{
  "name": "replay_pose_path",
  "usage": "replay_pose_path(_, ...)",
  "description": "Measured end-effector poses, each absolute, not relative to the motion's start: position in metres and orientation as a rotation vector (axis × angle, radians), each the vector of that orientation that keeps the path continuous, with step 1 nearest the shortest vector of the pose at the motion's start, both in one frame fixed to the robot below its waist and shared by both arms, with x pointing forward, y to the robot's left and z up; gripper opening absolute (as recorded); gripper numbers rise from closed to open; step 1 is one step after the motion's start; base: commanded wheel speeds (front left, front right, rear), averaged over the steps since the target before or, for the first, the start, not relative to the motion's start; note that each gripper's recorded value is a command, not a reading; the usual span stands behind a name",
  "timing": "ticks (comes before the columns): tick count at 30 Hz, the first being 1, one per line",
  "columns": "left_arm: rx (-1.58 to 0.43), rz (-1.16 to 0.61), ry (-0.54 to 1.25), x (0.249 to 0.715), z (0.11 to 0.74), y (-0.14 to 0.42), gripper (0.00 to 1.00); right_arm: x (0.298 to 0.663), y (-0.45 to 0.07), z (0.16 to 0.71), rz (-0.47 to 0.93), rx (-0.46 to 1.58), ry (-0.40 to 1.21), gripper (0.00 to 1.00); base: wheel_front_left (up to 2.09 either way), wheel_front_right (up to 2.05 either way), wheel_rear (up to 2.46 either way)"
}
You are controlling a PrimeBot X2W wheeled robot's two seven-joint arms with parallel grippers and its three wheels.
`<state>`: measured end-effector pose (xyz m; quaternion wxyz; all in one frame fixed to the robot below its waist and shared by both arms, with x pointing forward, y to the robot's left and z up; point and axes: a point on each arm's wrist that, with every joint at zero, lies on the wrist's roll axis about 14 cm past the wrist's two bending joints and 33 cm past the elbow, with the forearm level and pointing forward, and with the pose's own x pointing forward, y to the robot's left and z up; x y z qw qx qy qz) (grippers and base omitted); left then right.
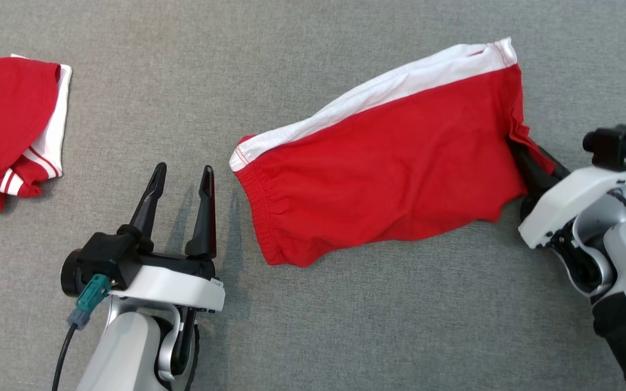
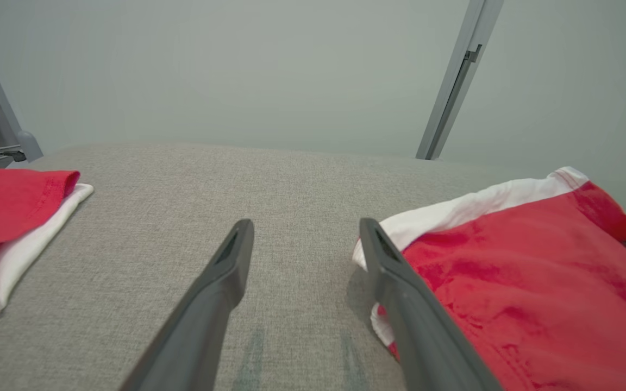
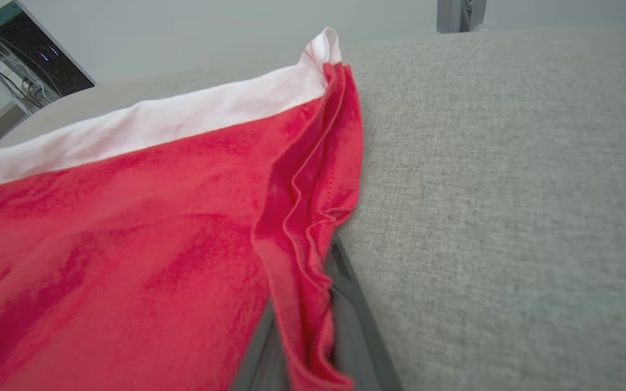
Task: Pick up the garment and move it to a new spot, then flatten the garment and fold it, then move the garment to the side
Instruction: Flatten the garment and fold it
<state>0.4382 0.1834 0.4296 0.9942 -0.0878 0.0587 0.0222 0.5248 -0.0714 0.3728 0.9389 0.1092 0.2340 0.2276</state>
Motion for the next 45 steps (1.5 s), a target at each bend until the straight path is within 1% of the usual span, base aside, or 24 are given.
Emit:
replay_pose_path(7,-0.174,0.04,0.104,0.431,0.436,0.182,1.0,0.496,-0.095,0.375,0.365,0.331,0.431,0.0,0.0,0.0,0.0)
replay_pose_path(16,-0.166,-0.011,0.094,0.426,0.445,0.169,1.0,0.451,-0.145,0.374,0.194,0.395,0.399,0.0,0.0,0.0,0.0)
replay_pose_path(21,-0.168,-0.04,0.097,0.425,0.448,0.161,1.0,0.439,-0.169,0.378,0.12,0.402,0.371,0.0,0.0,0.0,0.0)
replay_pose_path(27,-0.166,-0.059,0.092,0.424,0.454,0.155,1.0,0.433,-0.173,0.384,0.1,0.409,0.352,0.0,0.0,0.0,0.0)
replay_pose_path(30,-0.166,-0.067,0.09,0.422,0.456,0.152,1.0,0.437,-0.165,0.397,0.136,0.394,0.321,0.0,0.0,0.0,0.0)
replay_pose_path(37,-0.167,-0.076,0.071,0.42,0.467,0.15,1.0,0.459,-0.105,0.463,0.334,0.353,0.188,0.0,0.0,0.0,0.0)
replay_pose_path(41,-0.168,-0.07,0.064,0.416,0.47,0.152,1.0,0.458,-0.053,0.491,0.469,0.356,0.155,0.0,0.0,0.0,0.0)
replay_pose_path(45,-0.173,-0.057,0.06,0.412,0.473,0.155,1.0,0.448,-0.007,0.5,0.583,0.381,0.17,0.0,0.0,0.0,0.0)
